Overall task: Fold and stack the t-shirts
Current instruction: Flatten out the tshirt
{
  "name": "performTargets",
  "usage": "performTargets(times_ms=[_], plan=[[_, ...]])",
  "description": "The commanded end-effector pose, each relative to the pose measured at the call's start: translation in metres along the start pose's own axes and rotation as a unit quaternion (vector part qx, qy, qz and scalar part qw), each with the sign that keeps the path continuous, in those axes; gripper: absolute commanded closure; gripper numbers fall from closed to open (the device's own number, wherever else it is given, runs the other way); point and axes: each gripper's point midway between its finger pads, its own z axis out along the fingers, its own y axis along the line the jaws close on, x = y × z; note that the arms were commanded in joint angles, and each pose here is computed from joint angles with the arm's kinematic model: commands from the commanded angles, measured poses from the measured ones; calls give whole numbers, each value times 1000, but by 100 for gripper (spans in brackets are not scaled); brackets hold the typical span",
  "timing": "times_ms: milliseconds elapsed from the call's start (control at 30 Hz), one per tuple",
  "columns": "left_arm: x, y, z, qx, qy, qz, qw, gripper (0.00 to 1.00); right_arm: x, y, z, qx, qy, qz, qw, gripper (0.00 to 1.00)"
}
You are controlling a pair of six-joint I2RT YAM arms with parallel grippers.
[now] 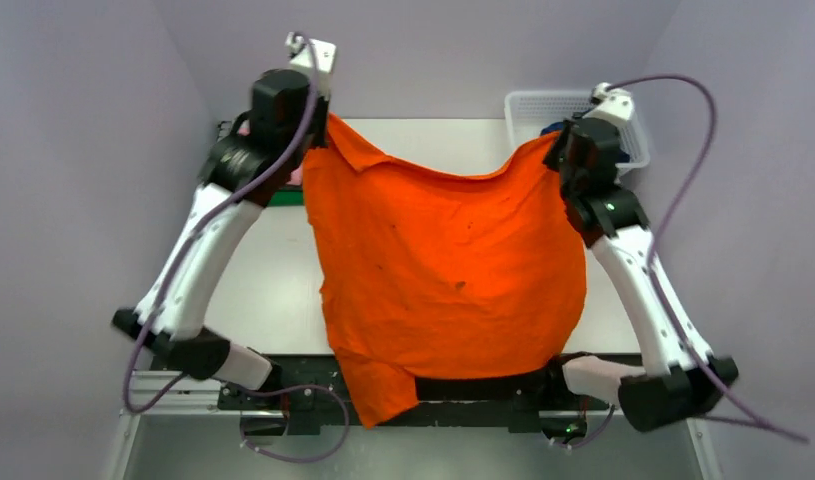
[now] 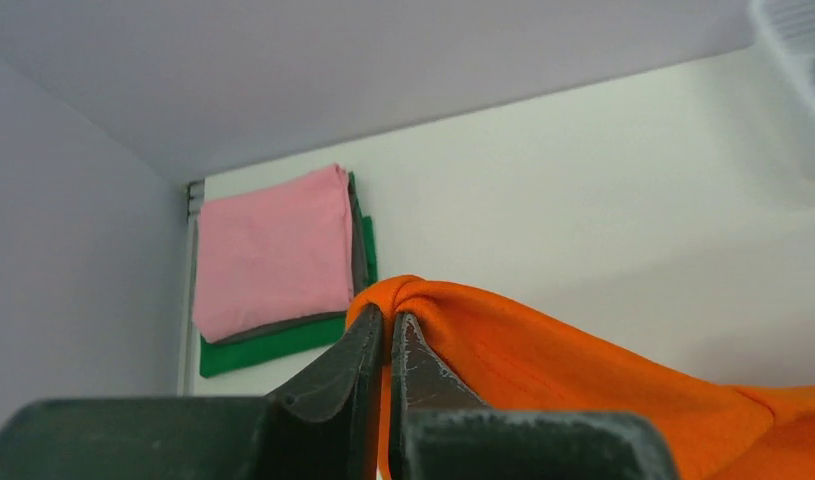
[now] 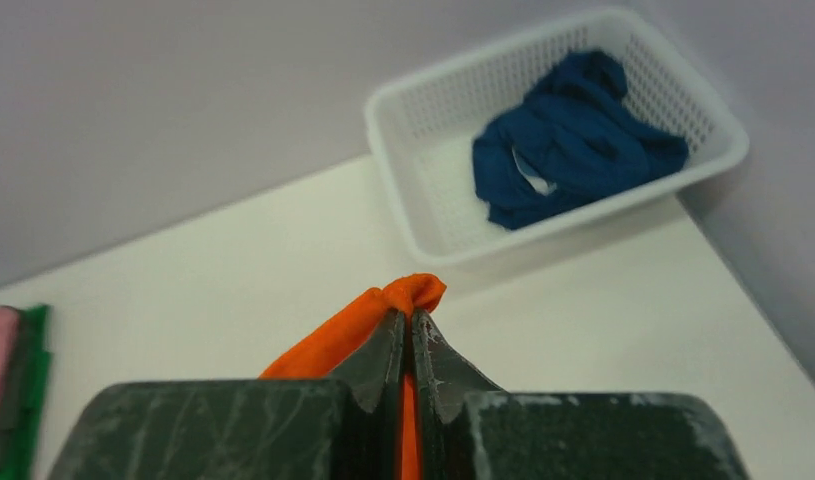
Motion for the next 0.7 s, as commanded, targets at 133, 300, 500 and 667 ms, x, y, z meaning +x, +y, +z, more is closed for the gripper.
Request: performTargets(times_ms=[133,300,500,667], plan=[[169,-27,225,-40,257,16,965,61,207,-66,145,209,182,-58,959,96],[218,-42,266,-31,305,3,952,0,235,-94,169,316,216,-102,918,60],[193,-62,241,29,239,-71,968,0,234,-87,145,273,213,-60,936,19],[212,-80,227,43,280,-143,948,0,253,-61,110,157,247,0,956,11]])
